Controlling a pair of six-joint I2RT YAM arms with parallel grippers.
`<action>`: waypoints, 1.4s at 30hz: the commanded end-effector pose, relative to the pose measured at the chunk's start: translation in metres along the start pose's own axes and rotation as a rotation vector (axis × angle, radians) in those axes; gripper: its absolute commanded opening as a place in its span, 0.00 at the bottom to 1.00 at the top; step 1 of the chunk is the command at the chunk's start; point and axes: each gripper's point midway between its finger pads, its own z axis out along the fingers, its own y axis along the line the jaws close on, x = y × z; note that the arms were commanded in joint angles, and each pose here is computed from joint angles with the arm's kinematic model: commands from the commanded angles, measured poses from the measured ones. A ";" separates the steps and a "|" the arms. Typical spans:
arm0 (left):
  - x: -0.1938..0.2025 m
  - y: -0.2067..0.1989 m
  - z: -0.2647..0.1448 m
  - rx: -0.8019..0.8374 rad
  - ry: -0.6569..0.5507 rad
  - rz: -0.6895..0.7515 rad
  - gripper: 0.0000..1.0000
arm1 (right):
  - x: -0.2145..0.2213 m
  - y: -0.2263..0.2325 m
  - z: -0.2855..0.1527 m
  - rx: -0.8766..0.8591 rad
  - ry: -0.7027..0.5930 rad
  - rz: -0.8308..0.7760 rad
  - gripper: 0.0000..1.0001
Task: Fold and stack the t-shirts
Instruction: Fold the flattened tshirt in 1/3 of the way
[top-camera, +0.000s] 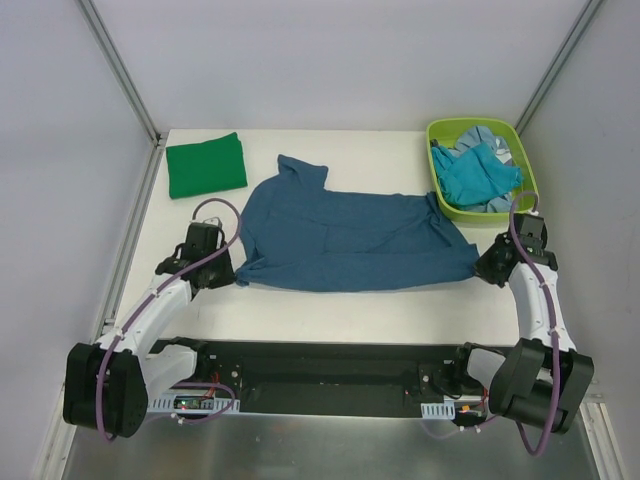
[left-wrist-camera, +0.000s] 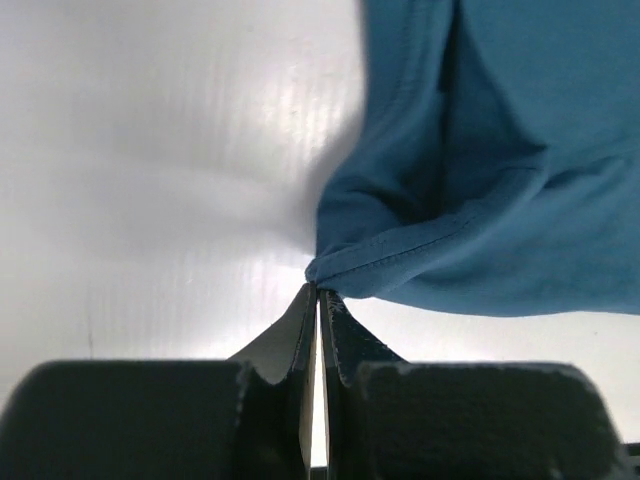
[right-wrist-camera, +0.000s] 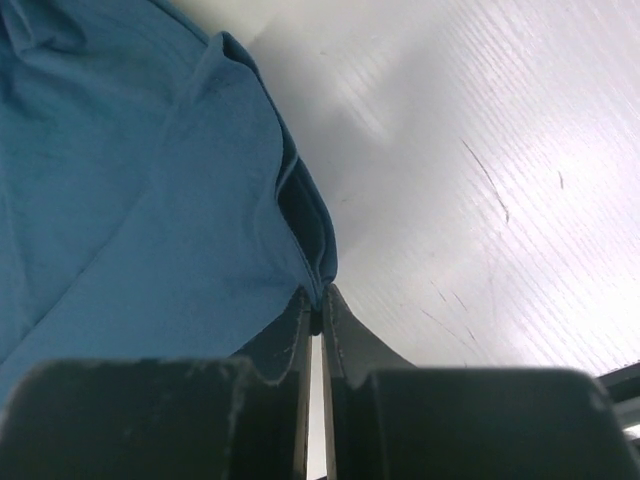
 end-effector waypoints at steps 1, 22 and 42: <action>0.006 0.016 -0.011 -0.158 0.063 -0.147 0.00 | 0.000 -0.014 -0.001 0.053 -0.026 0.017 0.06; -0.003 -0.001 -0.134 -0.086 -0.113 -0.362 0.99 | 0.013 -0.053 -0.038 0.193 -0.113 -0.009 0.80; 0.022 -0.097 0.012 0.116 0.294 -0.122 0.99 | 0.055 0.052 -0.001 -0.368 0.120 -0.141 0.96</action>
